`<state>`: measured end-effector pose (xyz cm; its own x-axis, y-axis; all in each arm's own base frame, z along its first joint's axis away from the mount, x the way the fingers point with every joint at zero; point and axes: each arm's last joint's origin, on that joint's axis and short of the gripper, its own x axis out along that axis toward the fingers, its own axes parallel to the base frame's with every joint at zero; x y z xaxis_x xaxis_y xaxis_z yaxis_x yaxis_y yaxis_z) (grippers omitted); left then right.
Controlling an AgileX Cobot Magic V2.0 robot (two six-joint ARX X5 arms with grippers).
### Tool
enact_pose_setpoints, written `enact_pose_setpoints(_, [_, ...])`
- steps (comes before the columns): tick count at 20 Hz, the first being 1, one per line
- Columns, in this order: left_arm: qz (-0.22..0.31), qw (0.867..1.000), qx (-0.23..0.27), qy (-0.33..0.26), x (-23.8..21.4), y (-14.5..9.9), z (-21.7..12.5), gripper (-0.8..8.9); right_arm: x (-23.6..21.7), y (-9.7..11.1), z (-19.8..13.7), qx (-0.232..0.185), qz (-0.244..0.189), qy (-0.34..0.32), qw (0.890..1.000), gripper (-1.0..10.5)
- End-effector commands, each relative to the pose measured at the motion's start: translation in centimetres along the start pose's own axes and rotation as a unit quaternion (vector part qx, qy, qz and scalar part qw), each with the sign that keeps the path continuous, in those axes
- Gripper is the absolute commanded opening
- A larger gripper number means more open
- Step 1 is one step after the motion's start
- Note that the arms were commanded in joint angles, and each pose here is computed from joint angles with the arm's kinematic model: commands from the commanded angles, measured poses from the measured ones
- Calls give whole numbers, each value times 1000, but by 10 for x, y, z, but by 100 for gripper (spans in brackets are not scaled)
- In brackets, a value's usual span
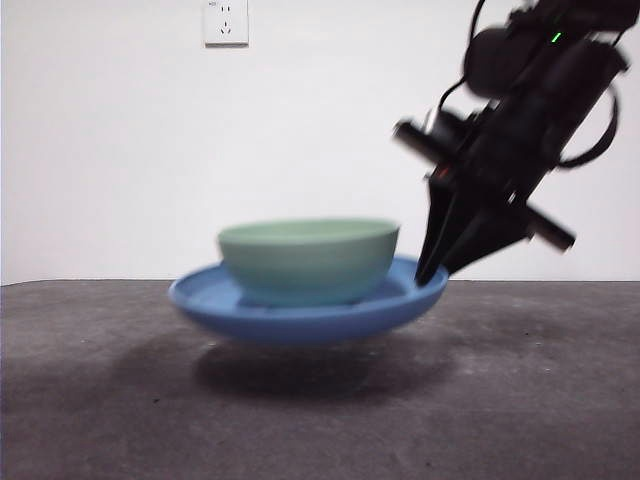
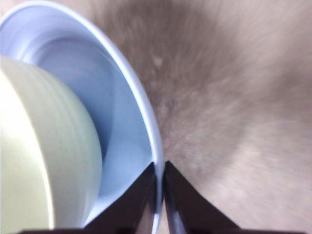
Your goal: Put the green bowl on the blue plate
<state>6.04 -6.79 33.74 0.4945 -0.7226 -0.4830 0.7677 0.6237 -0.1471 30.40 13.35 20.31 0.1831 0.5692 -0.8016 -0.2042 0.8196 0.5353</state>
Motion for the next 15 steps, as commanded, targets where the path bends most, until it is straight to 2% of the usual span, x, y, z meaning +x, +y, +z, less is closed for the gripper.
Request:
enact_pose_setpoints(1, [-2, 1000, 11, -7, -1, -1, 3, 577, 20, 0, 4, 10, 3, 14, 1000, 13])
enact_pose_setpoints(7, [-2, 1000, 11, -6, -1, -1, 3, 577, 45, -12, 2, 21, -15, 45, 999, 19])
enact_pose_setpoints(8, [-2, 1000, 11, -6, -1, -1, 3, 577, 46, -12, 3, 20, -17, 43, 999, 49])
enact_pose_setpoints(11, [-2, 1000, 11, -6, -1, -1, 3, 577, 45, -12, 3, 15, -16, 40, 999, 238])
enact_pose_setpoints(15, [-1, 1000, 10, 2, -1, -1, 2, 577, 28, -4, 6, -9, -47, 4, 999, 239])
